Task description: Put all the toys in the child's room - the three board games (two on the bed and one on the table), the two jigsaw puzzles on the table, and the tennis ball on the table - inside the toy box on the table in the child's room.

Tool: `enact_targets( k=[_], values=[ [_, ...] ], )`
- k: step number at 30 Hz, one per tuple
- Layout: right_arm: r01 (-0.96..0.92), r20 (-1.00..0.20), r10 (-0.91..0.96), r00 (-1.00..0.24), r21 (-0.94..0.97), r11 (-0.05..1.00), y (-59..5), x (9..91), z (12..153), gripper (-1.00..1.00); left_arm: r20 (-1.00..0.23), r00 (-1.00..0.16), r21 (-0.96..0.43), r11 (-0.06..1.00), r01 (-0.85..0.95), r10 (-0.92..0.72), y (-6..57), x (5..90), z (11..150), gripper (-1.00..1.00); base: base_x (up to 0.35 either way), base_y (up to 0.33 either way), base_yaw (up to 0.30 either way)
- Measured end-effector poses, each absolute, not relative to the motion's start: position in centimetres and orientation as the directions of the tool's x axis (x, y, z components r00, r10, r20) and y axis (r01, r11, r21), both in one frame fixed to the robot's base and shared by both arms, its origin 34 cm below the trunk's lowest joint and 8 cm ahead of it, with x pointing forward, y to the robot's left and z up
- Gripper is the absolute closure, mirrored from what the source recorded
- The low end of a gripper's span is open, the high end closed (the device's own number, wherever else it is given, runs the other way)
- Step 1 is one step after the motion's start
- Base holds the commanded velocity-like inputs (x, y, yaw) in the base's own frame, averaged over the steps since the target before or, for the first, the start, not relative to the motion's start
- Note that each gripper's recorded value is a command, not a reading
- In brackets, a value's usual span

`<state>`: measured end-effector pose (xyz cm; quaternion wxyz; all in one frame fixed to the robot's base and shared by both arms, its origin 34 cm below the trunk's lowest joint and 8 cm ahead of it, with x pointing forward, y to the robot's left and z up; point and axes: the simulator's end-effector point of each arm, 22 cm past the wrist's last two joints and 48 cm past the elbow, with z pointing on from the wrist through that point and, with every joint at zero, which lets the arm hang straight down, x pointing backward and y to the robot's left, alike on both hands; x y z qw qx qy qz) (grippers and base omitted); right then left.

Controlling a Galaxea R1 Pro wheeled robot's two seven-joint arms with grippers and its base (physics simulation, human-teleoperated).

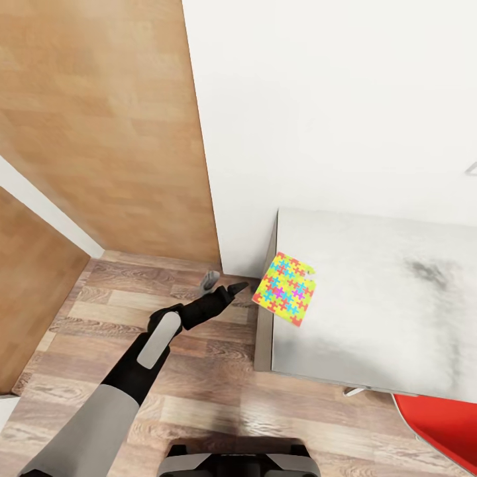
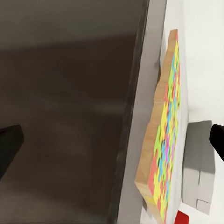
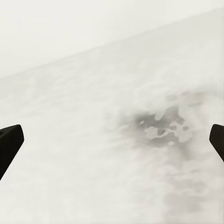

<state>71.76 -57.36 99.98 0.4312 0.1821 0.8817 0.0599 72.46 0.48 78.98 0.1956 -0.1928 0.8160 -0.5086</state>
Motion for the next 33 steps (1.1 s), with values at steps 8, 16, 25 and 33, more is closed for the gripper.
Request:
enact_targets(
  k=[8, 16, 25, 33],
  values=[
    [0.269, -0.738, 0.373, -0.562, 0.263, 0.926, -57.35, 71.75, 99.97, -1.0, -0.12, -0.85, -0.907, 0.404, -0.116, -0.514, 0.13, 72.45, 79.08, -1.0, 0.002, -0.001, -0.017],
    [0.272, -0.734, 0.382, -0.562, 0.272, 0.923, -57.12, 71.66, 99.59, -1.0, -0.118, -0.85, -0.908, 0.403, -0.117, -0.513, -0.05, 72.39, 79.08, -1.0, 0.001, 0.0, -0.149],
    [0.274, -0.729, 0.387, -0.565, 0.276, 0.921, -56.97, 71.52, 99.24, -1.0, -0.118, -0.85, -0.908, 0.403, -0.117, -0.513, -0.04, 72.39, 79.06, -1.0, 0.0, 0.0, -0.064],
    [0.275, -0.728, 0.387, -0.566, 0.277, 0.921, -56.95, 71.48, 99.17, -1.0, -0.119, -0.85, -0.907, 0.404, -0.117, -0.513, -0.04, 72.38, 79.05, -1.0, 0.0, 0.0, -0.017]
  ],
)
